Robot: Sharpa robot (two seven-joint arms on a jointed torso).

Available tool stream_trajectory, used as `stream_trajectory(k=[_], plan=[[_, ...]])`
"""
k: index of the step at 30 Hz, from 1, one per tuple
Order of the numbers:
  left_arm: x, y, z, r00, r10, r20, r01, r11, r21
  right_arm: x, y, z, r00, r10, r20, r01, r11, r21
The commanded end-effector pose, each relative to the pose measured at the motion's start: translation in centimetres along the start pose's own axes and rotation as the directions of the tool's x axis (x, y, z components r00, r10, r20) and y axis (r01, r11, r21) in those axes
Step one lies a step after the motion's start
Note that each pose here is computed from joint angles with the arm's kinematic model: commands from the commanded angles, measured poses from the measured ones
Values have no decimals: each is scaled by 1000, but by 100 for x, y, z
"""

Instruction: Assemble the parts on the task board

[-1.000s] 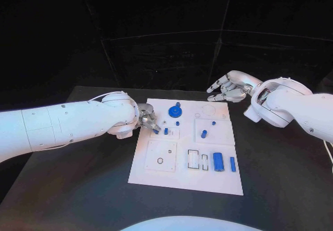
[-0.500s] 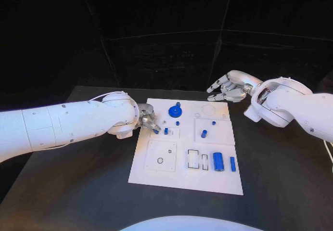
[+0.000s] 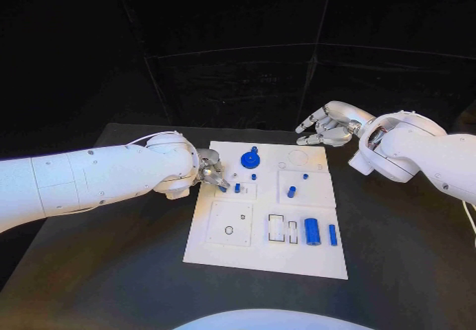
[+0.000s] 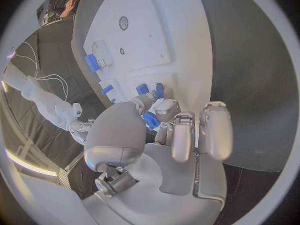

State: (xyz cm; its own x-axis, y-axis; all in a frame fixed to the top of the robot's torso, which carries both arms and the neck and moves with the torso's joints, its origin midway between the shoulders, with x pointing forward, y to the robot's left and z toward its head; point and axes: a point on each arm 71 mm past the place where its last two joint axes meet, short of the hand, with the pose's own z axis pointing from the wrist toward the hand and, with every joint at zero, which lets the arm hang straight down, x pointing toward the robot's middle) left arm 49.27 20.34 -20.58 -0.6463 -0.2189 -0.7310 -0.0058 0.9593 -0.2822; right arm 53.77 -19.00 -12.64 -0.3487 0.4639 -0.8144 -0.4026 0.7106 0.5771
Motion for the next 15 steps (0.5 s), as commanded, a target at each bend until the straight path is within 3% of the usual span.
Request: stream_trajectory(k=[1,15], plan=[[21,16,8,1000,15,-15,-15,1000,-12,-8,16,2,1000,-2,0,2,1000,-10],[2,12,33,1000,11,-6,-11,1000,-18,-12,12,-5,1000,-2,2,2,1000,-8]])
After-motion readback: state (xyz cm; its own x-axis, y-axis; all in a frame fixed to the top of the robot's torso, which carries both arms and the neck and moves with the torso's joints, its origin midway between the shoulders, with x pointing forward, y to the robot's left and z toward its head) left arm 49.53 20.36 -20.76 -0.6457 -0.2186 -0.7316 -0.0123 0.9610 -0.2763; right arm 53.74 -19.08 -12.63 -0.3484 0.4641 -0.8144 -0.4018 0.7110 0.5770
